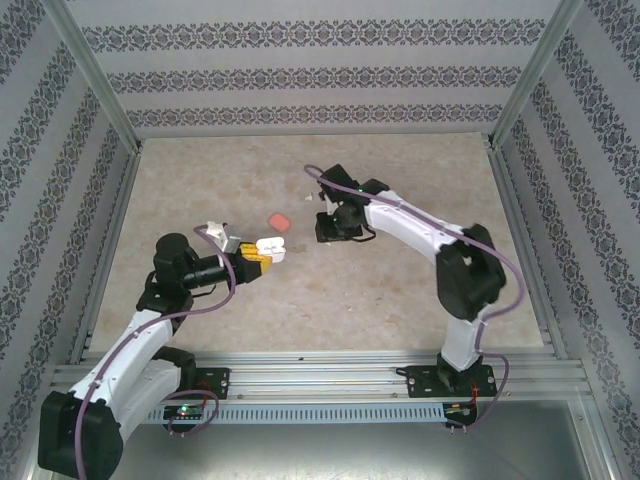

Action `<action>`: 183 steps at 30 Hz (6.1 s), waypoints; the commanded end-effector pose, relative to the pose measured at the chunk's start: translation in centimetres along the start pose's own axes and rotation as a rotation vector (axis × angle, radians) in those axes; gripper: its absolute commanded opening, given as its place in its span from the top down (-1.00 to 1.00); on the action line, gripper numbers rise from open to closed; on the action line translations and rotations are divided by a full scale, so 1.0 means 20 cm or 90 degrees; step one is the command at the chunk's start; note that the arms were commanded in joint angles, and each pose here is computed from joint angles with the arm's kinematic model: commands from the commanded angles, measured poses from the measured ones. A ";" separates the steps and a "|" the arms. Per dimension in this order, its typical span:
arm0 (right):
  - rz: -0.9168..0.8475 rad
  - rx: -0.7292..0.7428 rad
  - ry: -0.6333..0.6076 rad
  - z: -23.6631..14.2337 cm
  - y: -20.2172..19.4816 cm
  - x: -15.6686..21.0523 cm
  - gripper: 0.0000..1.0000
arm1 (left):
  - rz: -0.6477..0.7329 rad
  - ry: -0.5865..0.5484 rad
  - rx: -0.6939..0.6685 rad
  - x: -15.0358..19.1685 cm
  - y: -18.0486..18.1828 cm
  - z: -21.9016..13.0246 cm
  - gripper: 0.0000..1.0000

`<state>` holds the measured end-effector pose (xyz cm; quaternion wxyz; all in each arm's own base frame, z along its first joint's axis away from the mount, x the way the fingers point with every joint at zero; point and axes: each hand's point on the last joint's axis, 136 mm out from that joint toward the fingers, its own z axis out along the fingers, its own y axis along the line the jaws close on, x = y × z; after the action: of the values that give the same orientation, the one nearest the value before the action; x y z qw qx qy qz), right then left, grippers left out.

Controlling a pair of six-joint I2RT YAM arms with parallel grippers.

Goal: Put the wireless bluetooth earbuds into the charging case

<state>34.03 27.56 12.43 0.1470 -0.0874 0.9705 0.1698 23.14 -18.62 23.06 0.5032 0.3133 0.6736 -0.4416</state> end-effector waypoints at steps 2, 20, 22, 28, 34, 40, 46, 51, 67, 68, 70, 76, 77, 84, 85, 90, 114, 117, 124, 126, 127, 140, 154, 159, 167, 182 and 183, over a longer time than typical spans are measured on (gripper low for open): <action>0.017 -0.051 -0.157 -0.31 0.15 -0.14 0.47 | 0.063 -0.059 -0.009 -0.17 0.04 0.02 1.00; -0.038 -0.274 -0.452 -0.83 0.69 -0.10 0.47 | 0.182 -0.122 -0.116 -0.31 0.17 0.13 1.00; -0.039 -0.303 -0.466 -0.84 0.74 -0.10 0.47 | 0.200 -0.125 -0.124 -0.32 0.16 0.14 1.00; -0.029 -0.338 -0.456 -0.79 0.81 -0.11 0.47 | 0.227 -0.134 -0.140 -0.35 0.14 0.15 1.00; -0.001 -0.345 -0.432 -0.71 0.80 -0.09 0.49 | 0.225 -0.146 -0.148 -0.36 0.13 0.15 1.00; 0.018 -0.372 -0.425 -0.66 0.83 -0.09 0.51 | 0.222 -0.153 -0.144 -0.37 0.11 0.15 1.00; 0.030 -0.391 -0.410 -0.63 0.85 -0.09 0.51 | 0.219 -0.158 -0.150 -0.38 0.11 0.14 1.00; 0.042 -0.400 -0.396 -0.59 0.86 -0.08 0.51 | 0.215 -0.163 -0.158 -0.39 0.12 0.14 1.00; 0.052 -0.396 -0.348 -0.48 0.83 0.02 0.53 | 0.196 -0.181 -0.183 -0.45 0.16 0.14 1.00; 0.052 -0.395 -0.347 -0.48 0.83 0.03 0.54 | 0.196 -0.182 -0.184 -0.45 0.16 0.14 1.00; 0.049 -0.387 -0.340 -0.47 0.82 0.04 0.53 | 0.196 -0.183 -0.187 -0.46 0.17 0.14 1.00; 0.047 -0.351 -0.321 -0.43 0.79 0.07 0.53 | 0.202 -0.191 -0.196 -0.47 0.18 0.13 1.00; 0.050 -0.341 -0.315 -0.42 0.78 0.08 0.53 | 0.202 -0.191 -0.197 -0.47 0.18 0.13 1.00; 0.059 -0.310 -0.287 -0.36 0.76 0.09 0.47 | 0.207 -0.197 -0.198 -0.49 0.17 0.13 1.00; 0.058 -0.307 -0.283 -0.36 0.76 0.10 0.45 | 0.207 -0.198 -0.198 -0.49 0.17 0.13 1.00; 0.059 -0.305 -0.277 -0.34 0.76 0.10 0.40 | 0.209 -0.200 -0.198 -0.49 0.17 0.12 1.00; 0.076 -0.258 -0.280 -0.36 0.70 0.09 0.18 | 0.207 -0.189 -0.196 -0.46 0.16 0.12 1.00; 0.073 -0.260 -0.286 -0.39 0.70 0.08 0.12 | 0.207 -0.189 -0.195 -0.46 0.15 0.11 1.00; 0.059 -0.249 -0.306 -0.49 0.70 0.04 -0.03 | 0.199 -0.181 -0.180 -0.45 0.14 0.12 1.00; 0.059 -0.249 -0.308 -0.51 0.69 0.03 -0.04 | 0.196 -0.179 -0.177 -0.44 0.14 0.12 1.00; 0.061 -0.248 -0.310 -0.53 0.68 0.02 -0.04 | 0.195 -0.178 -0.177 -0.44 0.13 0.12 1.00; 0.033 -0.315 -0.303 -0.70 0.71 0.04 0.01 | 0.175 -0.153 -0.155 -0.39 0.11 0.13 1.00; 0.002 -0.401 -0.262 -0.77 0.86 0.03 0.62 | 0.160 -0.139 -0.135 -0.36 0.10 0.15 1.00; -0.003 -0.405 -0.261 -0.77 0.88 0.02 0.65 | 0.159 -0.138 -0.132 -0.36 0.10 0.15 1.00; 0.012 -0.398 -0.234 -0.69 0.86 0.01 0.68 | 0.160 -0.138 -0.127 -0.37 0.09 0.15 1.00; 0.030 -0.408 -0.221 -0.69 0.82 -0.02 0.69 | 0.163 -0.133 -0.128 -0.35 0.10 0.16 1.00; 0.029 -0.411 -0.219 -0.69 0.82 -0.01 0.69 | 0.162 -0.132 -0.128 -0.35 0.10 0.16 1.00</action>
<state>27.35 37.36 29.00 0.2777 -0.0715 0.8369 0.4662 28.61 -20.09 26.90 0.6376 0.2864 0.6376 -0.3239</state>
